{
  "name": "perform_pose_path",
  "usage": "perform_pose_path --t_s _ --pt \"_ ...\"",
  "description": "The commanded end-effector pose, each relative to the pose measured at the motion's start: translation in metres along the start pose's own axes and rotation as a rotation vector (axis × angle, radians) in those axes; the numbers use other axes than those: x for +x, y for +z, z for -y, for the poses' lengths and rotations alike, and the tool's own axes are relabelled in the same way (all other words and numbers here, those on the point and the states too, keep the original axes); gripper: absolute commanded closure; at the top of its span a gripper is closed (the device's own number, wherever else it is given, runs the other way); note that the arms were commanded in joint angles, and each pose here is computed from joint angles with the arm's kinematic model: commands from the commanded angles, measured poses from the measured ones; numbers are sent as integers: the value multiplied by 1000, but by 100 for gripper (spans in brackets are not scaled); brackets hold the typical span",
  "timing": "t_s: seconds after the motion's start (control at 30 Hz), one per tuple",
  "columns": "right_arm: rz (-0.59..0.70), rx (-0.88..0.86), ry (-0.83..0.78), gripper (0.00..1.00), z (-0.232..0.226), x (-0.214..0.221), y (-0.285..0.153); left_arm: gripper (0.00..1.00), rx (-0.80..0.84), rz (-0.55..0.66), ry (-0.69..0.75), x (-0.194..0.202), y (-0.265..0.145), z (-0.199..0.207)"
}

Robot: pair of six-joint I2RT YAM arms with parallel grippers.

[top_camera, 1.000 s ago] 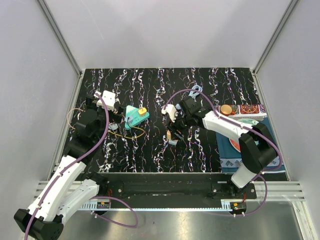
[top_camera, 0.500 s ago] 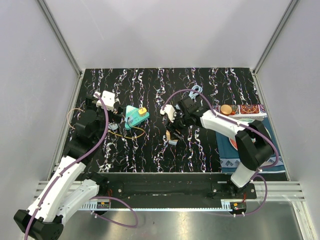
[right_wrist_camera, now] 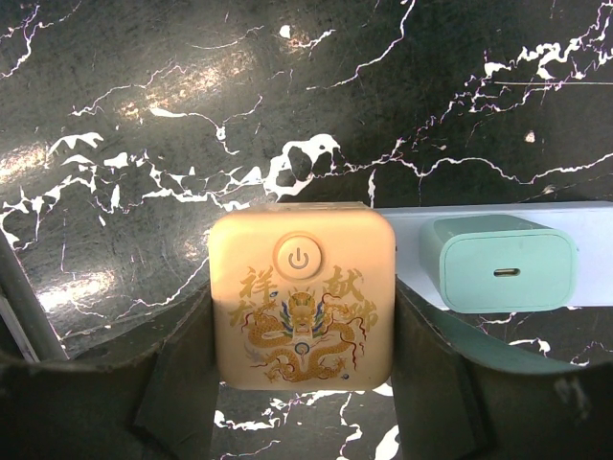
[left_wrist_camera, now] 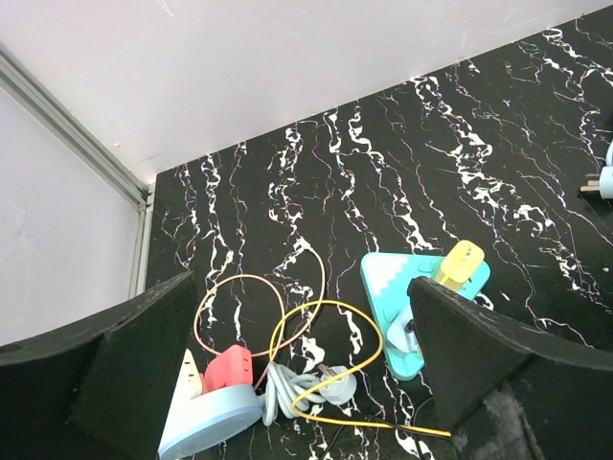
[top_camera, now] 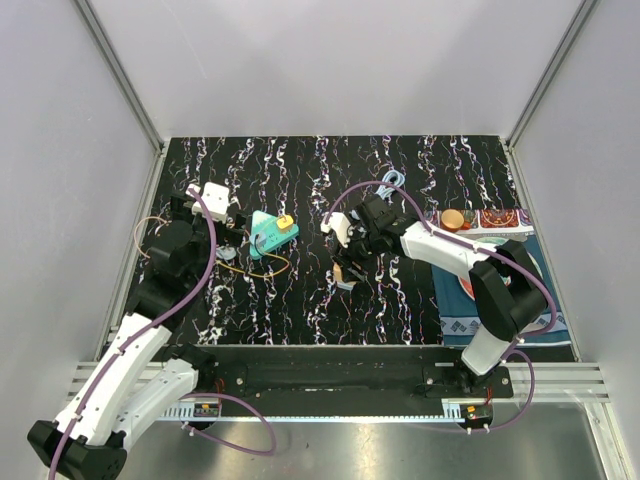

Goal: Insert the plug
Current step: Insert the plug into the socket.

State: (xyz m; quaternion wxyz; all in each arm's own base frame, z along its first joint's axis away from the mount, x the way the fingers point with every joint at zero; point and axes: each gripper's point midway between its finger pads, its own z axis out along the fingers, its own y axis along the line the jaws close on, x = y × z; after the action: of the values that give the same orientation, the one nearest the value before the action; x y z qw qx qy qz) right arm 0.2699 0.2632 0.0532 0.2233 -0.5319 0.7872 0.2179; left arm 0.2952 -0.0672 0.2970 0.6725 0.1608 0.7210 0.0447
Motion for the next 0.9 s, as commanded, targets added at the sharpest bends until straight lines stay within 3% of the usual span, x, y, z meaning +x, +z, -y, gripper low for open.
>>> perform_pose_path --t_s 0.0,0.13,0.37,0.47,0.63,0.87 --pt "-437 36 151 100 -11 121 -4 1 -35 65 -7 -16 -1 -8" --pt "-510 7 178 100 -16 142 4 1 -36 63 -7 -15 -1 -8" --pt "-502 12 203 100 -18 141 4 1 -33 64 -10 -14 -1 -8" --pt "-470 37 205 82 -14 125 -5 1 -32 66 -10 -15 -1 -7" --pt "-319 30 196 36 -8 63 -22 1 -40 67 -6 -15 -2 -9" --pt "-104 58 130 6 -10 -21 -67 1 -44 64 -2 -15 -2 -10"
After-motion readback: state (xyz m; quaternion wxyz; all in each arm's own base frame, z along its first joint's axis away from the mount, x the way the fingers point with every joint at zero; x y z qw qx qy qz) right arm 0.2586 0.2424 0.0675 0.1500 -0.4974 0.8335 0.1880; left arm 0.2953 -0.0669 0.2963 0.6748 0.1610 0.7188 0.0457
